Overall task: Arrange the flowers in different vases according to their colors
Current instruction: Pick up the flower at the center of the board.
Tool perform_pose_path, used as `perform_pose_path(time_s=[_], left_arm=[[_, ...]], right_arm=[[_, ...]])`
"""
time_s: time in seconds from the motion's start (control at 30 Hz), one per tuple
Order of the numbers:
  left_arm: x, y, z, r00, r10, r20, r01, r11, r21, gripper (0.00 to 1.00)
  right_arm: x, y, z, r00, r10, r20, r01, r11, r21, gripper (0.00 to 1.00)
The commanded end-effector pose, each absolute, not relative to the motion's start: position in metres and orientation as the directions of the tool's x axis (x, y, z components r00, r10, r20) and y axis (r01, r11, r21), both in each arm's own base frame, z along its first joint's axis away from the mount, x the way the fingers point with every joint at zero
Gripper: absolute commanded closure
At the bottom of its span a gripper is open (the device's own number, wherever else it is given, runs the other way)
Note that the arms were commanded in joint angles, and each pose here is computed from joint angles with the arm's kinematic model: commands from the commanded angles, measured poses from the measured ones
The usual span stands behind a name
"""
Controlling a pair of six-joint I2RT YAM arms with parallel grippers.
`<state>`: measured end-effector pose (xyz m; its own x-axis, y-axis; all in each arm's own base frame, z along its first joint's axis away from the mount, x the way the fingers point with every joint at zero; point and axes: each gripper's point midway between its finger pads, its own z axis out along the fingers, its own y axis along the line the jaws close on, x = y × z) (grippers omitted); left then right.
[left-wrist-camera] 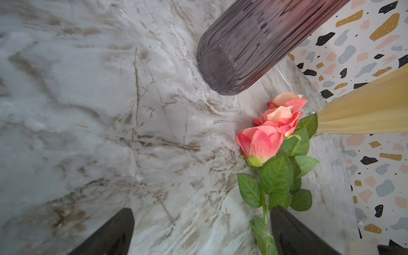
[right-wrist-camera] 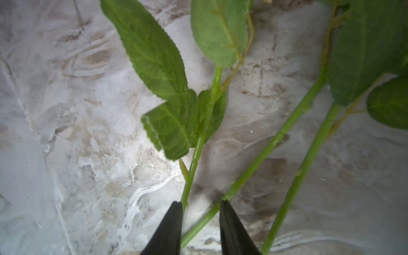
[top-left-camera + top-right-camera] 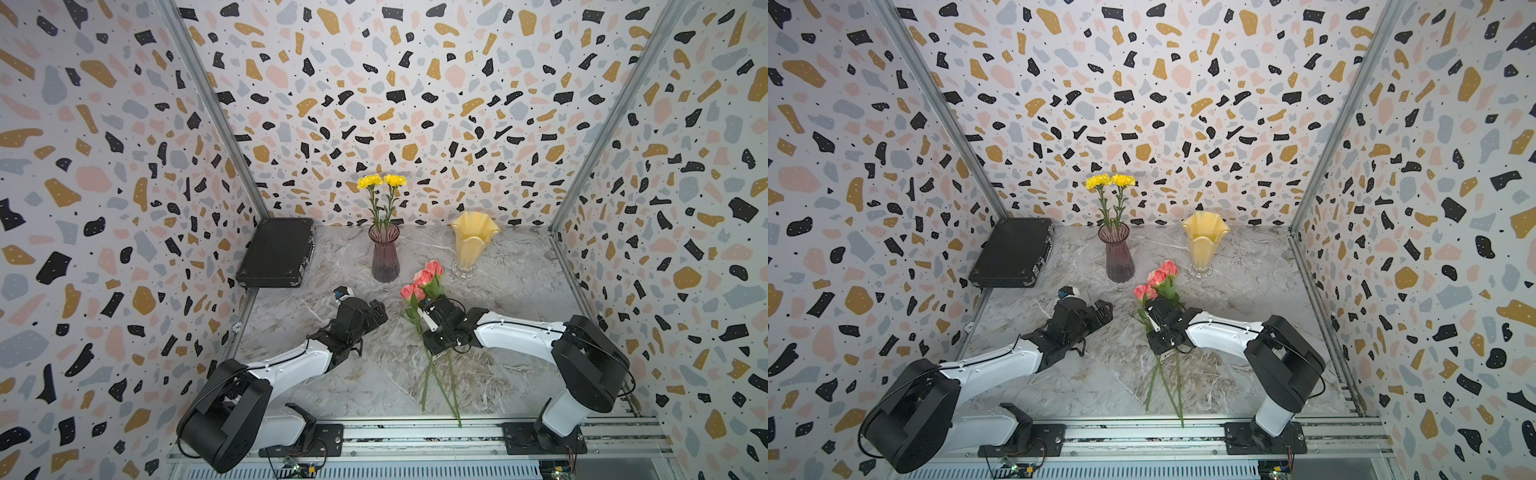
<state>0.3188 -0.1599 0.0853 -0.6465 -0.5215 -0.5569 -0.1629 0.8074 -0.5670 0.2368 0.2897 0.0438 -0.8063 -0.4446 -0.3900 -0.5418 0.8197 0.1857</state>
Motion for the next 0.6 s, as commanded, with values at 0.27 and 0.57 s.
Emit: perform_pose_path(time_s=[0.27, 0.57], left_arm=[[0.326, -0.157, 0.1, -0.614, -0.53, -0.585, -0.16, 0.81, -0.565, 0.01], [0.326, -0.163, 0.098, -0.635, -0.517, -0.574, -0.147, 0.81, -0.567, 0.01]], right_arm=[[0.231, 0.298, 0.051, -0.803, -0.455, -0.385, -0.558, 0.801, 0.216, 0.71], [0.228, 0.307, 0.039, -0.813, -0.463, -0.354, -0.559, 0.792, 0.247, 0.7]])
